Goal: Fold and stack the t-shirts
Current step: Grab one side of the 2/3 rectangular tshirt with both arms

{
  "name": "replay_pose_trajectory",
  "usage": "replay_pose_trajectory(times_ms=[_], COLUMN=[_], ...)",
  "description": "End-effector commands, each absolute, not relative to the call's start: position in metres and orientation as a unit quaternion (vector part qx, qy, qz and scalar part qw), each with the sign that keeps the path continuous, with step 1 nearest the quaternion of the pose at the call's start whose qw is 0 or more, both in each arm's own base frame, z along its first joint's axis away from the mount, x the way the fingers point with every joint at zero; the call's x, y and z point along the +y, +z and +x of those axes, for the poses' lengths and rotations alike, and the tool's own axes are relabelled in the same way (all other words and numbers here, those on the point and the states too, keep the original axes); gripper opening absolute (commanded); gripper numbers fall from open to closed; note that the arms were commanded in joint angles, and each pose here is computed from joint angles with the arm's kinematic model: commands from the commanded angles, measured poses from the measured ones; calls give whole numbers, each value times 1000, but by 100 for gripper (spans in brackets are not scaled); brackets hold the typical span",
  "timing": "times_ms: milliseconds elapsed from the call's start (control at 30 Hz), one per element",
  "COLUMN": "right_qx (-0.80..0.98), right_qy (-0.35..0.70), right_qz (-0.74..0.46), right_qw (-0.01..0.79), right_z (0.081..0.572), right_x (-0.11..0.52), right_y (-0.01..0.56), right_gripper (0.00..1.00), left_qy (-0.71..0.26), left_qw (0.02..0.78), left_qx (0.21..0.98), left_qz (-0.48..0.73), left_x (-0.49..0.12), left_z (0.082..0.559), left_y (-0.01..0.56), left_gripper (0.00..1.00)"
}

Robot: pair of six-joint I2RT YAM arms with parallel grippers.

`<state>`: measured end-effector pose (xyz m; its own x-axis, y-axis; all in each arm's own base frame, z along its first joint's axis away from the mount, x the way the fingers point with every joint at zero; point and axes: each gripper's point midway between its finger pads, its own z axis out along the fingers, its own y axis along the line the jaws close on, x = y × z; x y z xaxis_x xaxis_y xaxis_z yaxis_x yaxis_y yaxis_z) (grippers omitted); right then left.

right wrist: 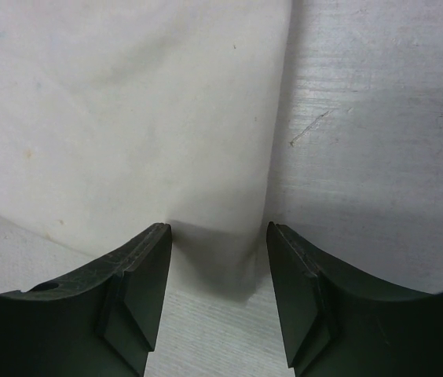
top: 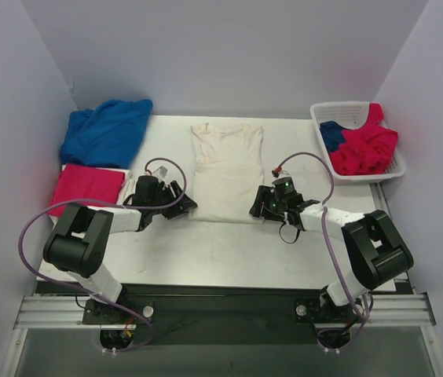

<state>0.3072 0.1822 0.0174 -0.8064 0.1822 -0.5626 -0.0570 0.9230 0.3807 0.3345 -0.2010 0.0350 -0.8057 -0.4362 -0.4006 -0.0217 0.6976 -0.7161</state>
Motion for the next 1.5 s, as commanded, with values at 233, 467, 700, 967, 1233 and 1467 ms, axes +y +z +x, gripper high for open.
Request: replay_pose_trajectory(times_ms=[233, 467, 700, 967, 1233, 1467], right_qx=[945, 948, 951, 952, 947, 934], right_qy=[191, 195, 196, 193, 198, 205], right_qz=[39, 33, 24, 9, -12, -33], right_qw=[264, 248, 238, 238, 254, 289], right_z=[278, 275, 267, 241, 214, 190], right_x=[181, 187, 188, 180, 179, 181], right_y=[-8, -17, -16, -3, 25, 56], right_gripper=[47, 31, 0, 0, 0, 0], left_qy=[-359, -370, -387, -358, -316, -315], left_qw=[237, 229, 224, 257, 314, 352], left_qx=[893, 891, 887, 892, 893, 877], left_qz=[-133, -130, -115, -101, -69, -83], left_x=[-195, -198, -203, -198, -194, -176], left_z=[301, 297, 289, 270, 241, 218], left_y=[11, 2, 5, 29, 74, 108], left_gripper=[61, 24, 0, 0, 0, 0])
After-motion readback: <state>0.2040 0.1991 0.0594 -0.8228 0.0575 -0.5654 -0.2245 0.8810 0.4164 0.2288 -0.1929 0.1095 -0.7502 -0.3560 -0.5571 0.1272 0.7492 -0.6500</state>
